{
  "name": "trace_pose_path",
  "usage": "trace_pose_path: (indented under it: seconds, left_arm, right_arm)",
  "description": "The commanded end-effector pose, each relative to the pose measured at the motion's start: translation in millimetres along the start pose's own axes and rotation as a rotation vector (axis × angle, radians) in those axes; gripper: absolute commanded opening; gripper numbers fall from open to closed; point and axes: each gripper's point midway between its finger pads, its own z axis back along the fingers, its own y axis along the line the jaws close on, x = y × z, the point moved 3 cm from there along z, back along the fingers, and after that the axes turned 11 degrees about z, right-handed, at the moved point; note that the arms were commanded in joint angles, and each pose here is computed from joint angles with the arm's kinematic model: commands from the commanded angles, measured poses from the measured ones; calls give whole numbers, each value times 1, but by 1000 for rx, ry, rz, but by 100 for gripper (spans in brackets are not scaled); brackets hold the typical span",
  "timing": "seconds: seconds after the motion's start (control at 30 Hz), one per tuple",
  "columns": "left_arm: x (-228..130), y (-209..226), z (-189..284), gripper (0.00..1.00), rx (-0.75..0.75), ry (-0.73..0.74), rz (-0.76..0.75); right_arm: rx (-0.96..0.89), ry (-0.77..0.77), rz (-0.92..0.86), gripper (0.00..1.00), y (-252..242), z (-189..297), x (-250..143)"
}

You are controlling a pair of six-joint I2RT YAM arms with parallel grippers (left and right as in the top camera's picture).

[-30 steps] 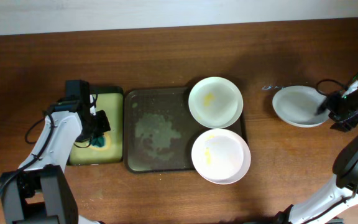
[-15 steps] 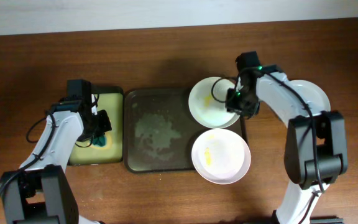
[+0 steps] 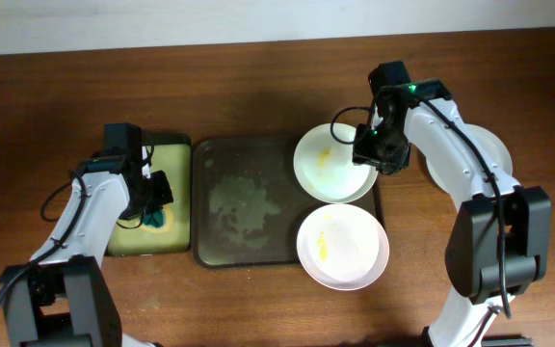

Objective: Clean dirty plates on tray and stack at the side
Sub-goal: 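Grasp the upper white plate rim with the right gripper, pull to tray center, then scrub the white plate with the sponge in the left gripper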

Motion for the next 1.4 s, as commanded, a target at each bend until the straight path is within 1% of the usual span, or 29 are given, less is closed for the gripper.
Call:
trace_pose_path:
  seconds: [0.0,0.03,0.07,0.13,0.23,0.3,0.33,0.37,0.4,0.43,0.47,0.5,0.53,0.57,0.63,0.7,0.73,0.8,0.9,0.93,0.97,1.0,1.07,1.17,1.23,1.27,1.37]
  left_arm:
    - [-1,-2,0,0,-5,0,-14]
    - [-1,-2,0,0,-5,0,-14]
    - [-1,-2,0,0,-5,0,-14]
    - [-1,-2,0,0,-5,0,-14]
    - [-1,-2,0,0,-6,0,-14]
    - [0,-2,0,0,-6,0,-14]
    - [-1,-2,0,0,-6,0,-14]
    - [0,-2,0,0,-6,0,-14]
    - [0,-2,0,0,-6,-1,-14]
    - [0,-2,0,0,-7,-4,-14]
    - [1,-3,0,0,-9,-8,-15]
    - [1,-3,0,0,-10,-8,-14]
    - [2,-3,0,0,-11,-11,-15]
    - [2,-8,1,0,-41,-8,-19]
    - [10,-28,15,0,-122,-22,-88]
    - [21,-58,41,0,-168,-77,-151]
    - [21,-80,56,0,-196,-102,-205]
    - [8,-112,65,0,-233,-116,-290]
    - [-13,-143,53,0,-249,-80,-269]
    - [-19,-154,43,0,-266,-54,-267]
    - [-29,-170,33,0,-315,-12,-294]
    - [-35,-181,21,0,-321,2,-299]
    - [-34,-175,3,0,-223,-15,-216]
    - [-39,-179,-33,0,-180,18,-218]
    - [-38,-168,-49,0,-102,16,-168]
    - [-37,-166,-53,0,-82,6,-168]
    - [-46,-161,-73,0,-46,50,-175]
  right_arm:
    - [-15,12,-56,37,-4,-17,-9]
    - [-14,5,-60,34,-6,-27,-11]
    - [-14,5,-79,34,-7,-34,-13]
    - [-46,6,-132,37,-17,-55,-23]
    - [-65,4,-134,36,-23,-69,-29]
    - [-60,-11,-133,25,-22,-69,-26]
    - [-57,-19,-132,11,-22,-69,-24]
    - [-30,-40,-128,4,-18,-69,-19]
    - [59,-75,-89,4,-1,-68,-10]
    - [190,-105,50,4,26,-66,-4]
    - [276,-124,140,4,51,-64,-4]
    - [277,-137,177,4,64,-65,-5]
    - [206,-160,249,4,83,-70,-12]
    - [110,-195,298,4,93,-74,-15]
    - [82,-244,332,4,104,-73,-12]
    - [83,-243,334,4,105,-76,-12]
    - [79,-227,314,4,103,-82,-13]
    - [92,-181,265,4,103,-95,-18]
    - [151,-132,221,4,108,-102,-24]
    - [180,-117,216,4,110,-101,-26]
    - [220,-89,212,4,112,-101,-30]
    - [226,-67,198,4,111,-101,-33]
    - [221,-58,176,4,110,-101,-35]
    - [218,-49,159,4,109,-101,-36]
    - [218,-49,159,4,109,-101,-36]
    - [218,-49,159,4,109,-101,-36]
    - [218,-49,159,4,109,-101,-36]
